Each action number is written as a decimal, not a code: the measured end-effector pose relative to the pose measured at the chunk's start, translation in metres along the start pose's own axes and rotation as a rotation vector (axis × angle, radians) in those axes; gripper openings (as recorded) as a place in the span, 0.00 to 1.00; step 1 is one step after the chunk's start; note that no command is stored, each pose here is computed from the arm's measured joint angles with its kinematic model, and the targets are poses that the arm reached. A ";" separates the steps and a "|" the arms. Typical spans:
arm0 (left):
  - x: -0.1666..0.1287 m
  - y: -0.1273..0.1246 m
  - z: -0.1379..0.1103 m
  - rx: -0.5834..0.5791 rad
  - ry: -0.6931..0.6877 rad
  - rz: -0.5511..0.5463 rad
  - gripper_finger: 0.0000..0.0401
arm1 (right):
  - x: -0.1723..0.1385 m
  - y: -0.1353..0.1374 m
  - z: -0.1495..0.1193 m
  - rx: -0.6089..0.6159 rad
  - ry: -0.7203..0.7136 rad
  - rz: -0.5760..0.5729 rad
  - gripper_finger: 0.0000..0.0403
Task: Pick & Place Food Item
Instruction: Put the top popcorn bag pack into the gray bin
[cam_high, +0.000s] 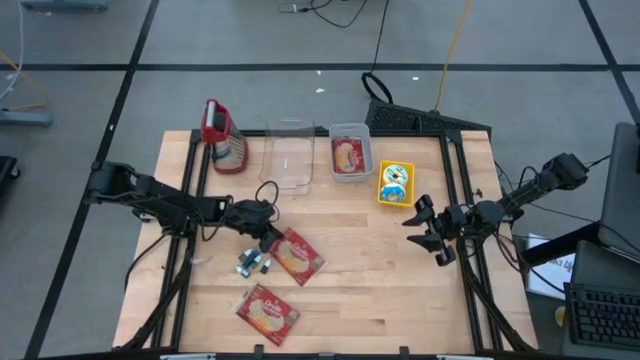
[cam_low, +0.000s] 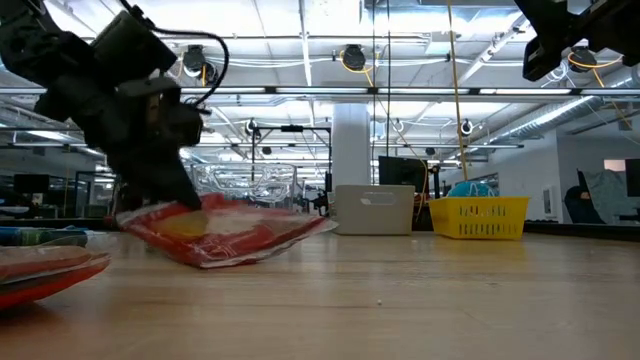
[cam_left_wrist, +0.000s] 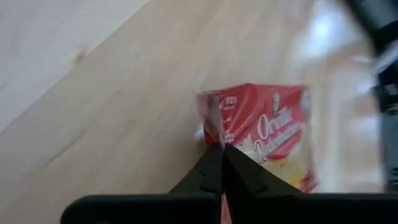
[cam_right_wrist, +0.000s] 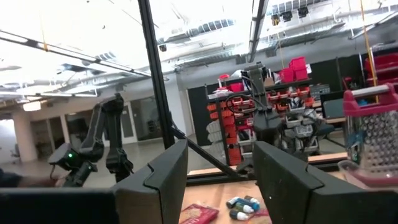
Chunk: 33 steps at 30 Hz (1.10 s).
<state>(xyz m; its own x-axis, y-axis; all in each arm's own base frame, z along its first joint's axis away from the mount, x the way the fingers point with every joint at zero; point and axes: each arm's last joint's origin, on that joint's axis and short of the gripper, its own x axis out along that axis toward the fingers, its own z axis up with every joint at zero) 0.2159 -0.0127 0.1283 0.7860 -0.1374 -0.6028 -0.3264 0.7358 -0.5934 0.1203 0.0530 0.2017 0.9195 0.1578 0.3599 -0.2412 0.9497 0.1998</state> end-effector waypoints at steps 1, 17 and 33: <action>-0.002 -0.003 0.002 0.007 -0.018 -0.021 0.01 | 0.000 0.000 0.000 0.008 0.000 0.000 0.42; -0.047 -0.103 0.054 0.308 -0.115 -0.026 0.00 | 0.000 0.000 0.000 0.017 0.000 -0.002 0.42; -0.058 -0.172 0.096 0.472 -0.020 0.097 0.00 | 0.012 0.001 -0.019 -0.003 0.112 -0.020 0.42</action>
<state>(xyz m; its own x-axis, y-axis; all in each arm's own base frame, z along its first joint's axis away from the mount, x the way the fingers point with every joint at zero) 0.2767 -0.0673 0.3163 0.7753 -0.0442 -0.6301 -0.1279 0.9659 -0.2252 0.1364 0.0610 0.1890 0.9531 0.1680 0.2517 -0.2218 0.9537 0.2032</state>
